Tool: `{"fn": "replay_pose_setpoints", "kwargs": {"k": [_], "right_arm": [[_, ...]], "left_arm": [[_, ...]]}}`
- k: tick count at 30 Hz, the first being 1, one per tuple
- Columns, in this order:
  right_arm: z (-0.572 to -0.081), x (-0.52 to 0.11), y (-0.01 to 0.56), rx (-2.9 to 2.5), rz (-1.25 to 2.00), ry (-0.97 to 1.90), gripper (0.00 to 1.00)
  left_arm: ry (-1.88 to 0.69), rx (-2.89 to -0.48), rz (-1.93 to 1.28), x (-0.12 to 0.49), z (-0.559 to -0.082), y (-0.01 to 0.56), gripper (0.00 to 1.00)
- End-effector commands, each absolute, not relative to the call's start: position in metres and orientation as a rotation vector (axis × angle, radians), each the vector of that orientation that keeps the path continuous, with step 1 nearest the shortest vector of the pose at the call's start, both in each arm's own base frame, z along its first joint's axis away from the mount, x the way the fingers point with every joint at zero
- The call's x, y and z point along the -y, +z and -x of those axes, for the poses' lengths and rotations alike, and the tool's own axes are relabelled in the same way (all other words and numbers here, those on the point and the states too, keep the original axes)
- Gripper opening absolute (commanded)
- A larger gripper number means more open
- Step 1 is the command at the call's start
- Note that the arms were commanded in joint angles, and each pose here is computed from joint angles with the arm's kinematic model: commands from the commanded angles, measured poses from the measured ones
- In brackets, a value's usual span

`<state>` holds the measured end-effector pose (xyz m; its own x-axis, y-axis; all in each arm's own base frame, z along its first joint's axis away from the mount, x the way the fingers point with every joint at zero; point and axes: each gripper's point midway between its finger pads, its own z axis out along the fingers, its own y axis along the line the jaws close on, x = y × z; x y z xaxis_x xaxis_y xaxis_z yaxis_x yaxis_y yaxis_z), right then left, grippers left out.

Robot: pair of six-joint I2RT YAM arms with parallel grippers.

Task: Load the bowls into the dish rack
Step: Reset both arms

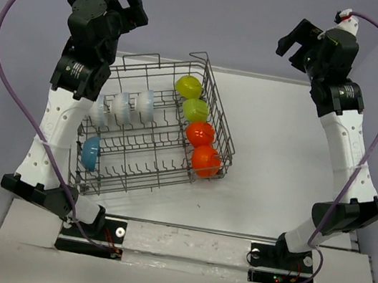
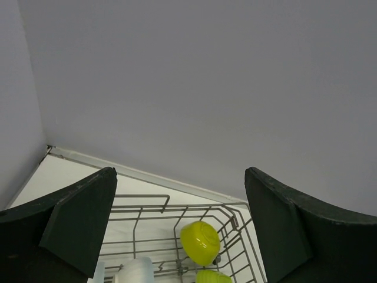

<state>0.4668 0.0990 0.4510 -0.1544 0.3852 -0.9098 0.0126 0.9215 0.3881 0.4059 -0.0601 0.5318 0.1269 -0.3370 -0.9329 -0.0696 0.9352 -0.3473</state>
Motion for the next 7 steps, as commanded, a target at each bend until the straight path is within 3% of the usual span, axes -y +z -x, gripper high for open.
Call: {"fn": "replay_pose_setpoints", "kwargs": {"k": [1, 7], "right_arm": [[-0.4533, -0.0983, 0.4747, -1.637, -0.283, 0.355, 1.0], [-0.4518, -0.0965, 0.4729, -1.621, -0.294, 0.356, 1.0]], "left_arm": [[-0.23, -1.364, 0.342, 0.0569, -0.395, 0.5567, 0.99], [-0.263, -1.373, 0.314, 0.0655, -0.4009, 0.5542, 0.99]]}}
